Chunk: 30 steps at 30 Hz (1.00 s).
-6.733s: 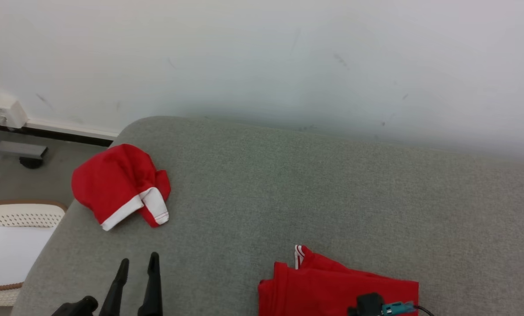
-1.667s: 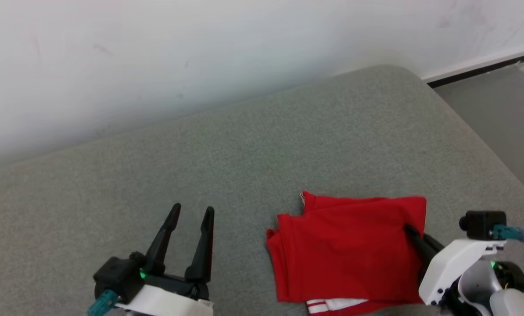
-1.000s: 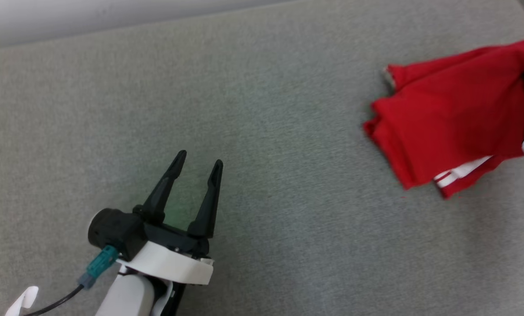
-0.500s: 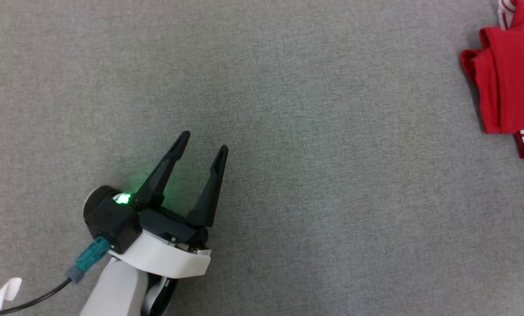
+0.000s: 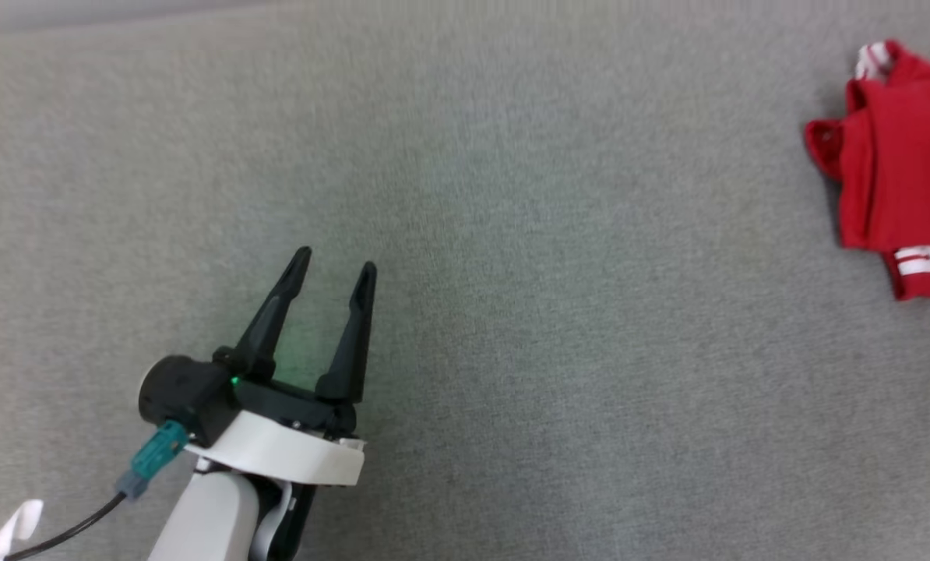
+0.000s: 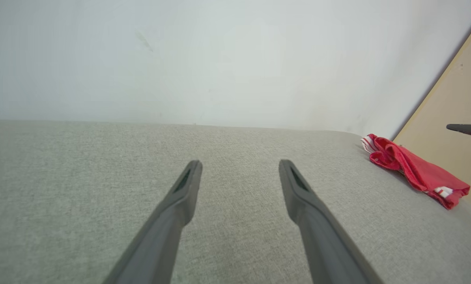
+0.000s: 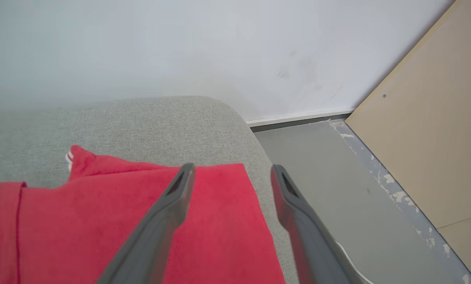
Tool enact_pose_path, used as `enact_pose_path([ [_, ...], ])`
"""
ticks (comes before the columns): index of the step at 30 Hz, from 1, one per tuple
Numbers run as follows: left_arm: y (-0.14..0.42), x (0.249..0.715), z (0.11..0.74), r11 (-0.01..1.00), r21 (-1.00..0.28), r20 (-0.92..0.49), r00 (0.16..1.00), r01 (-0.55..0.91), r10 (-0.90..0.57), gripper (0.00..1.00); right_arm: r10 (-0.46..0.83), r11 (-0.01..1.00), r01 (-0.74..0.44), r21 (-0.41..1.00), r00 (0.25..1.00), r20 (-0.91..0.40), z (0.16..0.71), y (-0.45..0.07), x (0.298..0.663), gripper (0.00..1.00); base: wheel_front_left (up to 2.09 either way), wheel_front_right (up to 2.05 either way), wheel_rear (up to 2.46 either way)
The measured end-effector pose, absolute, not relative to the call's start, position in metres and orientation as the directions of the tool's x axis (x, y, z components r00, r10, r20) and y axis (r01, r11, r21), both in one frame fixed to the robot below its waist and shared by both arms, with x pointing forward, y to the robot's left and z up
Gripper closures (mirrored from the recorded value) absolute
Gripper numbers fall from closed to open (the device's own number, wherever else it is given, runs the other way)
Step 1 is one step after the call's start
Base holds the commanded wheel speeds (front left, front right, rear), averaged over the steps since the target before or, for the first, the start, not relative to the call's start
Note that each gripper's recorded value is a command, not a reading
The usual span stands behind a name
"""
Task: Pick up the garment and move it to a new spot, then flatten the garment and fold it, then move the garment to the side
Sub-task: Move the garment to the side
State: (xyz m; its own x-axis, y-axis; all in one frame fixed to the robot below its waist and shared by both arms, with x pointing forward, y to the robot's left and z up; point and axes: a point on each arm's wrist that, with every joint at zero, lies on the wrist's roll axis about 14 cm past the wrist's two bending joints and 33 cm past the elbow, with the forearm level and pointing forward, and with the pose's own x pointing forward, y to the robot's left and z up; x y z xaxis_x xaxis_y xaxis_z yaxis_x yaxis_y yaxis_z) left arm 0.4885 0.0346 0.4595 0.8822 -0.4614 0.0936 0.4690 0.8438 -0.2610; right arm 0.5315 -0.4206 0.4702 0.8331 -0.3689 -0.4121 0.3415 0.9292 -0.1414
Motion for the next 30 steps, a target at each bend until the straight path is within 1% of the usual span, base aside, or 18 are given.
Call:
enact_pose_path([
  [5,0.056,0.481,0.491,0.879,-0.249,0.142,0.913,0.407,-0.382,0.0,-0.26,0.961,0.225,-0.158,0.932,-0.254,0.527,-0.379,0.547,0.0,0.0,0.0,0.0],
  [9,0.076,0.467,0.518,0.901,-0.259,0.186,0.933,0.349,-0.308,0.0,-0.147,0.979,0.127,-0.157,0.982,-0.122,0.573,-0.342,0.542,0.0,0.0,0.0,0.0],
  [13,0.11,0.454,0.539,0.915,-0.318,0.219,0.958,0.25,-0.186,0.0,-0.017,0.993,0.018,-0.117,1.0,0.011,0.615,-0.3,0.526,0.0,0.0,0.0,0.0],
  [15,0.117,0.446,0.548,0.92,-0.313,0.233,0.958,0.236,-0.167,0.0,0.038,0.994,-0.032,-0.101,0.998,0.054,0.626,-0.283,0.513,0.0,0.0,0.0,0.0],
  [17,0.118,0.438,0.557,0.93,-0.281,0.251,0.953,0.237,-0.167,0.0,0.08,0.994,-0.071,-0.085,0.992,0.1,0.637,-0.271,0.499,0.0,0.0,0.0,0.0],
  [23,0.141,0.413,0.563,0.949,-0.26,0.256,0.96,0.178,-0.11,0.0,0.152,0.988,-0.157,0.011,0.969,0.197,0.646,-0.242,0.459,0.0,0.0,0.0,0.0],
  [28,0.155,0.397,0.558,0.956,-0.262,0.241,0.968,0.134,-0.07,0.0,0.159,0.981,-0.179,0.08,0.964,0.212,0.621,-0.23,0.429,0.0,0.0,0.0,0.0],
  [30,0.158,0.392,0.553,0.957,-0.262,0.227,0.972,0.123,-0.063,0.0,0.171,0.981,-0.186,0.059,0.963,0.208,0.609,-0.224,0.418,0.0,0.0,0.0,0.0],
])
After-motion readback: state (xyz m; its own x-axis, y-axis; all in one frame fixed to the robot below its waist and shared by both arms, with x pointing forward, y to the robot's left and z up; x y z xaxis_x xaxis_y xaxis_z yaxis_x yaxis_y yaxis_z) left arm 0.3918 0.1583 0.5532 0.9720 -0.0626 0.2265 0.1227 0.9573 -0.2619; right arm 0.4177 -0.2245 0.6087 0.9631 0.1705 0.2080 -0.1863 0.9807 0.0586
